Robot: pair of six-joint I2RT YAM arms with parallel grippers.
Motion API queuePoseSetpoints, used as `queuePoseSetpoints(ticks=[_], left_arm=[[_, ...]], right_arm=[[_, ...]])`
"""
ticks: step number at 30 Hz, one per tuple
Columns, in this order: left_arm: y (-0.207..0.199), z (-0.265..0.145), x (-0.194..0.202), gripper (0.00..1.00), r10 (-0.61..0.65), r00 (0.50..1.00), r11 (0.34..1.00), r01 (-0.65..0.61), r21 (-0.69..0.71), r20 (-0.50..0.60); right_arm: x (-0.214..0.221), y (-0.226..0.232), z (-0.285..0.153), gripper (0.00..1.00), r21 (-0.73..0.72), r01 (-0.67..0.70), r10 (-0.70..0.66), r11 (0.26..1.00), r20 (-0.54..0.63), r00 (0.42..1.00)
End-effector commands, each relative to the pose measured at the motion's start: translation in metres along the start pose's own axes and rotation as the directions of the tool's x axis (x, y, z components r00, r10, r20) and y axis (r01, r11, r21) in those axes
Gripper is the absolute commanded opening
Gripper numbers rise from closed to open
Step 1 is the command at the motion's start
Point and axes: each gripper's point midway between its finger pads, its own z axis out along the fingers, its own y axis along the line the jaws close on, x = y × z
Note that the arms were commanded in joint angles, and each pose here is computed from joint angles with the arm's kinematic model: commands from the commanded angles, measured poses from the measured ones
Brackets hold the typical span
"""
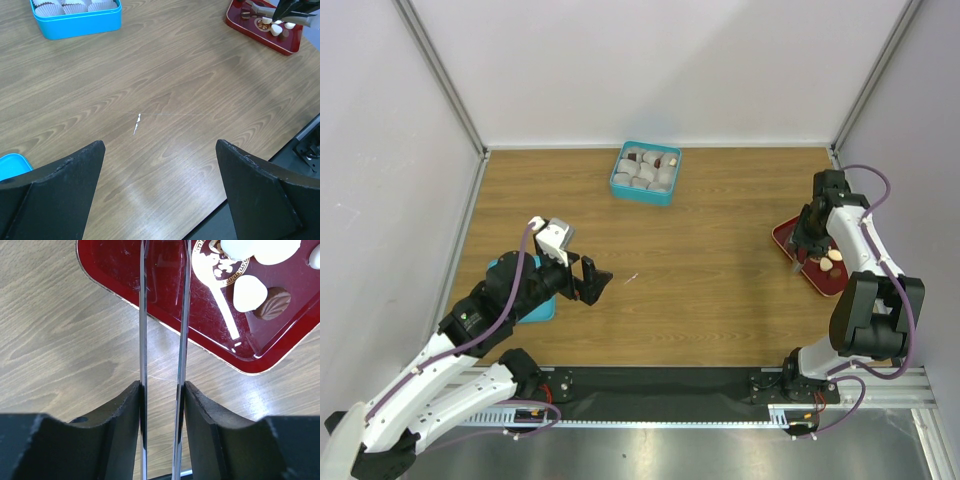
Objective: Pack the chocolate
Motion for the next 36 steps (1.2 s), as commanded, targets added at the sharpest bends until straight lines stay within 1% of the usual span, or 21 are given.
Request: queuePoseSetpoints(ticks=[1,11,23,28,31,33,34,36], left_arm=[[0.0,-0.001,-0.011,1.0,0.013,0.999,1.0,-0.013,-0.002,0.045],[0.0,0.0,-0.01,1.0,0.014,0.999,1.0,-0.014,0.0,0.04],[0.0,0.0,-0.01,1.0,0.012,0.999,1.0,-0.012,-0.002,0.038],[0.001,0.002,-0.009,1.0,0.013,0.999,1.0,-0.012,-0.007,0.033],[0.002,0.0,-0.01,1.0,0.012,0.999,1.0,-0.012,-0.014,0.04],[0.004,0.0,-0.011,1.0,0.012,0.999,1.0,-0.011,-0.021,0.044],[0.004,-0.001,-0.012,1.0,0.01,0.999,1.0,-0.009,-0.022,0.049],[0.005,-0.001,-0.013,1.0,0.01,0.999,1.0,-0.009,-0.029,0.052]], right_arm=[[-0.014,0.002,-0.012,0.42,-0.005,0.011,-0.01,1.0,0.044,0.999],[-0.017,0.003,-0.017,0.41,-0.013,0.01,-0.009,1.0,0.054,0.999],[-0.027,0.005,-0.041,0.41,-0.027,0.013,-0.01,1.0,0.11,0.994],[-0.033,0.02,-0.057,0.41,-0.056,0.027,-0.018,0.998,0.149,0.989],[-0.04,0.045,-0.072,0.4,-0.092,0.062,-0.043,0.994,0.194,0.98],[-0.046,0.074,-0.083,0.4,-0.132,0.109,-0.077,0.985,0.232,0.97],[-0.045,0.102,-0.091,0.4,-0.178,0.156,-0.107,0.972,0.258,0.96],[-0.05,0.138,-0.094,0.4,-0.234,0.206,-0.137,0.95,0.28,0.95]])
